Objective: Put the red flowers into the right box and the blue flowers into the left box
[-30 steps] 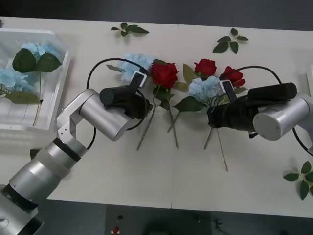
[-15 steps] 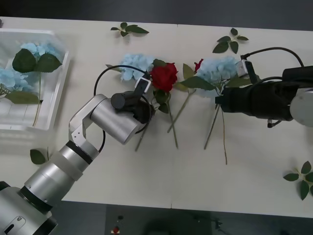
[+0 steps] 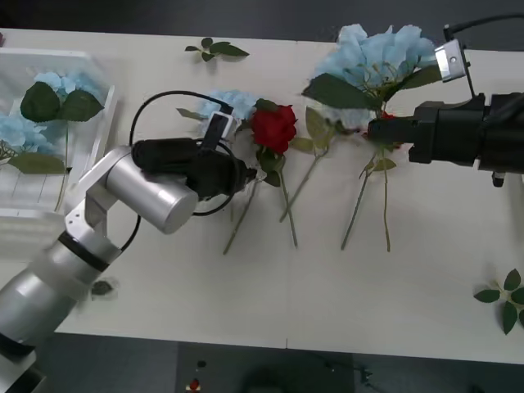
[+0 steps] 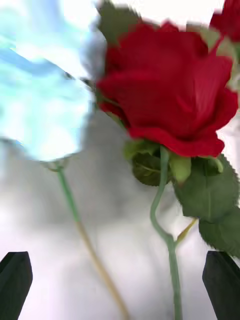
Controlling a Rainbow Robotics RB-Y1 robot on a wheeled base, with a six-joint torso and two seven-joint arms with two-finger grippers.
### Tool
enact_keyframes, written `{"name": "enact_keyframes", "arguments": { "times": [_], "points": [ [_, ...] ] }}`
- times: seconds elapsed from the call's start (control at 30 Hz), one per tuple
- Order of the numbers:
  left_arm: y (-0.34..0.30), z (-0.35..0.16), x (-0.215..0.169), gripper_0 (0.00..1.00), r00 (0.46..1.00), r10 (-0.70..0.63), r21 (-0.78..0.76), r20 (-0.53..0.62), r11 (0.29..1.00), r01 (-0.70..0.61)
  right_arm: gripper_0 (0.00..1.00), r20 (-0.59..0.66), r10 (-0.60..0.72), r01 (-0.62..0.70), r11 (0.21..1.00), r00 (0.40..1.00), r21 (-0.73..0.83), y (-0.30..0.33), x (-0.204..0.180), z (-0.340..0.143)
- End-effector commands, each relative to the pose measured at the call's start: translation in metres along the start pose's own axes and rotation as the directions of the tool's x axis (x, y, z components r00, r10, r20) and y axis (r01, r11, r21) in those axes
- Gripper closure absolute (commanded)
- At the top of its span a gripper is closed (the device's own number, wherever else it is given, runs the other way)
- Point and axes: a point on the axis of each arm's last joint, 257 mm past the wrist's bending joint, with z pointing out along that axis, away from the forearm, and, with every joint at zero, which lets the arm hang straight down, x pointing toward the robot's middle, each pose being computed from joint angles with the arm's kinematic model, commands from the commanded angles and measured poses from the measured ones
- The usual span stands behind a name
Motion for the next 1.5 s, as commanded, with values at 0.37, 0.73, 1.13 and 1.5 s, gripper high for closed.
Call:
{"name": "enact_keyframes", "arguments": {
  "times": [0.37,0.73,1.13,1.5],
  "points": [
    [0.051,-0.147,0.009,0.0,0.98,-0.186,0.122,0.073,0.977,0.177,1.0,0.219,-0.32,0.361,0.913,0.922,-0.188,0.08,-0.041,0.003],
    [-0.022,-0.223,-0.042,0.0,0.902,-0.392,0.504,0.181,0.825,0.257,1.0,0.311,-0.365,0.447,0.858,0.877,-0.253,0.129,-0.065,0.016],
    [-0.081,-0.248,-0.103,0.0,0.841,-0.319,0.66,0.437,0.749,-0.059,1.0,0.385,-0.319,0.443,0.846,0.866,-0.295,0.16,-0.085,0.042],
    [-0.122,-0.209,-0.091,0.0,0.791,-0.008,0.519,0.612,0.759,-0.393,1.0,0.411,-0.266,0.404,0.864,0.872,-0.299,0.172,-0.093,0.065]
  ]
}}
